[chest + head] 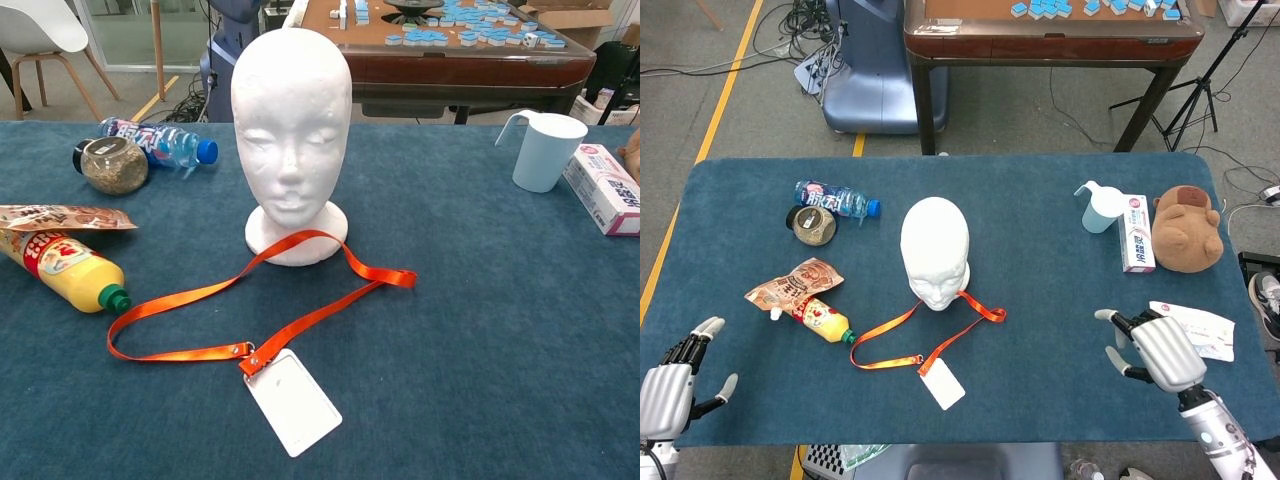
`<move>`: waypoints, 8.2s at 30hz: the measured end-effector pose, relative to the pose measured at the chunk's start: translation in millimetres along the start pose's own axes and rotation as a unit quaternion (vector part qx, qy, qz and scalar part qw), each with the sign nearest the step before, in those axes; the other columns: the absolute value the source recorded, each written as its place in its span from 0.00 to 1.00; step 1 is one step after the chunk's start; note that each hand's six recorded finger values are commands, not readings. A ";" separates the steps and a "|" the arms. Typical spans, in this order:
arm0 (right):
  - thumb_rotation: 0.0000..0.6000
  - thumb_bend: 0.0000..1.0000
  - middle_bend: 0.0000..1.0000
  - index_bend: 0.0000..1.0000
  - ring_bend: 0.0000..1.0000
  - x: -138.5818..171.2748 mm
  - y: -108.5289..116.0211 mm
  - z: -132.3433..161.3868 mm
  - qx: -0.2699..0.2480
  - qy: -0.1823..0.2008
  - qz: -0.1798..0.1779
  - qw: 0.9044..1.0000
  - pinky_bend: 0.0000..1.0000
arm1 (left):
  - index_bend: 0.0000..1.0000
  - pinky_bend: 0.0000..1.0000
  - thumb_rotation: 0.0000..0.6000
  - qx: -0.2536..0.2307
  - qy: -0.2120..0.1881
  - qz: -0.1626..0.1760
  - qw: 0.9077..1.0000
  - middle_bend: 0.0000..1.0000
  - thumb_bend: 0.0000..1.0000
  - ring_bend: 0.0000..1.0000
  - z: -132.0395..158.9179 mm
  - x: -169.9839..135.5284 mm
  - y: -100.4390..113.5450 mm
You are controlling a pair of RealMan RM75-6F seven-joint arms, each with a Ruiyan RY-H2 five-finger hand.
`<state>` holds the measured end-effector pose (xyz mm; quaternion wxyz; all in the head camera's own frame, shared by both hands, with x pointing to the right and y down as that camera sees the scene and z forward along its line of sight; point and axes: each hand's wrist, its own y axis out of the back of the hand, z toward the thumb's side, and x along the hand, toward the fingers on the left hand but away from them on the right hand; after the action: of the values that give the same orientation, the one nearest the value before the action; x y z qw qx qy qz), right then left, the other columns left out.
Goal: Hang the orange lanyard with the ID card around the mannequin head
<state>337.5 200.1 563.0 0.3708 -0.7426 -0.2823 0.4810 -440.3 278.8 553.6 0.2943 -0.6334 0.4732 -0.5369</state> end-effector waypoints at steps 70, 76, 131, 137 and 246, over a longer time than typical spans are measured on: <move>1.00 1.00 1.00 0.03 1.00 -122.5 -124.6 84.1 0.048 0.085 0.334 0.937 1.00 | 0.14 0.23 1.00 -0.010 -0.016 -0.005 1.000 0.17 0.28 0.22 -4.0 -5.5 2.8; 1.00 1.00 1.00 0.03 1.00 -78.9 -118.3 54.8 0.049 0.057 0.339 0.938 1.00 | 0.14 0.23 1.00 -0.010 -0.020 -0.006 1.000 0.17 0.28 0.22 -2.5 -3.8 1.6; 1.00 0.17 1.00 0.09 1.00 -28.1 2.4 36.4 -0.025 0.028 0.022 0.999 1.00 | 0.38 0.96 1.00 0.147 -0.223 -0.218 0.939 0.90 0.28 0.93 164.8 141.1 -113.8; 1.00 0.17 1.00 0.09 1.00 -26.8 -1.7 35.5 -0.027 0.027 0.030 0.999 1.00 | 0.39 0.97 1.00 0.144 -0.209 -0.237 0.938 0.91 0.28 0.94 174.4 150.8 -132.3; 1.00 0.22 1.00 0.43 1.00 -148.5 -112.1 103.9 -0.046 -0.023 0.157 0.986 1.00 | 0.59 0.97 1.00 0.108 -0.195 -0.269 0.937 0.92 0.39 0.94 200.0 147.9 -168.9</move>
<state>178.5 177.3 703.0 0.2493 -0.7826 -0.1930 0.5368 -204.4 180.4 711.7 0.2921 -0.7939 0.1578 -0.5094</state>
